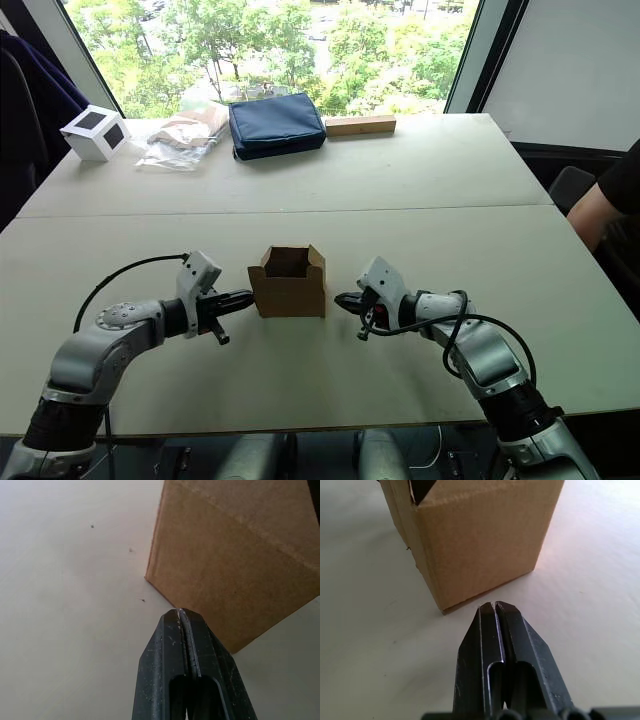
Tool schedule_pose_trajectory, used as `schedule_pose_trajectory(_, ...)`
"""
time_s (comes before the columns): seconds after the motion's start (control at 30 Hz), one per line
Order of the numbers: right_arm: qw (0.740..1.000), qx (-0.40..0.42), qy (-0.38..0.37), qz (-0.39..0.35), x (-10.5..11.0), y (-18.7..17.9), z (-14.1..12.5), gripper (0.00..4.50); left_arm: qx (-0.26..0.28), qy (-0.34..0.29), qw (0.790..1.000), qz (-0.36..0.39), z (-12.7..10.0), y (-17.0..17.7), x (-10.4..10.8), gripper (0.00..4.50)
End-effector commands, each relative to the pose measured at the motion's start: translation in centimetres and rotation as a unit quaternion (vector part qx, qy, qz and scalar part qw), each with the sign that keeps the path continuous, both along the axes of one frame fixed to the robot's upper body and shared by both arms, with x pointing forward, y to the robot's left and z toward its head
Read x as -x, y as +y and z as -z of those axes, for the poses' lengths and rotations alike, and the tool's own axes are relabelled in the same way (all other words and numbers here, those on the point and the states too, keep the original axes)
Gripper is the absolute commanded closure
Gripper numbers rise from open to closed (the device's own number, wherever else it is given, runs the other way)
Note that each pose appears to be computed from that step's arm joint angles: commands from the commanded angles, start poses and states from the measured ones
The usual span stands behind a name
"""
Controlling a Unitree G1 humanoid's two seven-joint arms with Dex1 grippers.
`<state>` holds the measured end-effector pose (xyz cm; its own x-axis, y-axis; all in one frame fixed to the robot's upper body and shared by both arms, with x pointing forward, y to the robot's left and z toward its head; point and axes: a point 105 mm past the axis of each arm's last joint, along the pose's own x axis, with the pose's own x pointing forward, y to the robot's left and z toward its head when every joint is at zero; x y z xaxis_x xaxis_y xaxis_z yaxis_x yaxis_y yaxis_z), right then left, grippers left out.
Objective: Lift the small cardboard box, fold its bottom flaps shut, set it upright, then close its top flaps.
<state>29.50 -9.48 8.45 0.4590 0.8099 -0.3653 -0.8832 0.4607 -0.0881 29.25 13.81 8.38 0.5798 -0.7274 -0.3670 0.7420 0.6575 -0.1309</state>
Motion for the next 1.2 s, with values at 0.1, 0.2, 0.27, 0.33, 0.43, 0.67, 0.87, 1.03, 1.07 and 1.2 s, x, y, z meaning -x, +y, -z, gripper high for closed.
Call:
schedule_pose_trajectory(0.1,0.999,-0.012,-0.003,-0.033,1.0,1.2,-0.3,4.5,0.001,-0.008,0.999,0.041,-0.5,-1.7,0.6,4.48)
schedule_pose_trajectory(0.2,0.999,-0.01,0.007,-0.042,1.9,1.2,-0.1,4.5,0.002,0.0,0.998,0.056,-0.5,-2.0,1.2,4.48)
schedule_pose_trajectory(0.27,0.999,-0.006,0.011,-0.043,2.3,1.1,0.1,4.5,-0.002,0.008,0.998,0.063,-0.3,-2.0,1.6,4.48)
schedule_pose_trajectory(0.33,0.999,-0.002,0.011,-0.039,2.6,0.8,0.2,4.5,-0.003,0.021,0.997,0.075,-0.1,-1.9,2.3,4.48)
schedule_pose_trajectory(0.43,0.999,0.003,0.01,-0.032,2.5,0.5,0.4,4.5,-0.005,0.028,0.997,0.078,0.1,-1.7,2.7,4.48)
schedule_pose_trajectory(0.67,1.0,0.02,-0.004,-0.013,1.7,-0.9,0.0,4.5,-0.033,0.026,0.997,0.068,0.5,-0.1,2.3,4.48)
schedule_pose_trajectory(0.87,0.998,0.055,-0.022,-0.014,1.6,-3.7,-1.8,4.5,-0.035,-0.009,0.998,0.057,-3.0,3.0,0.6,4.48)
schedule_pose_trajectory(1.03,0.998,-0.006,-0.061,0.004,-0.6,-4.3,-6.4,4.5,0.014,-0.03,0.993,0.117,-7.5,1.7,0.6,4.48)
schedule_pose_trajectory(1.07,0.998,-0.034,-0.059,-0.009,-0.7,-3.4,-7.5,4.5,0.001,-0.038,0.989,0.142,-7.9,1.0,0.7,4.48)
schedule_pose_trajectory(1.2,0.995,-0.069,-0.048,-0.048,-0.4,-1.3,-8.9,4.5,-0.02,-0.057,0.982,0.181,-8.9,-0.2,0.4,4.48)
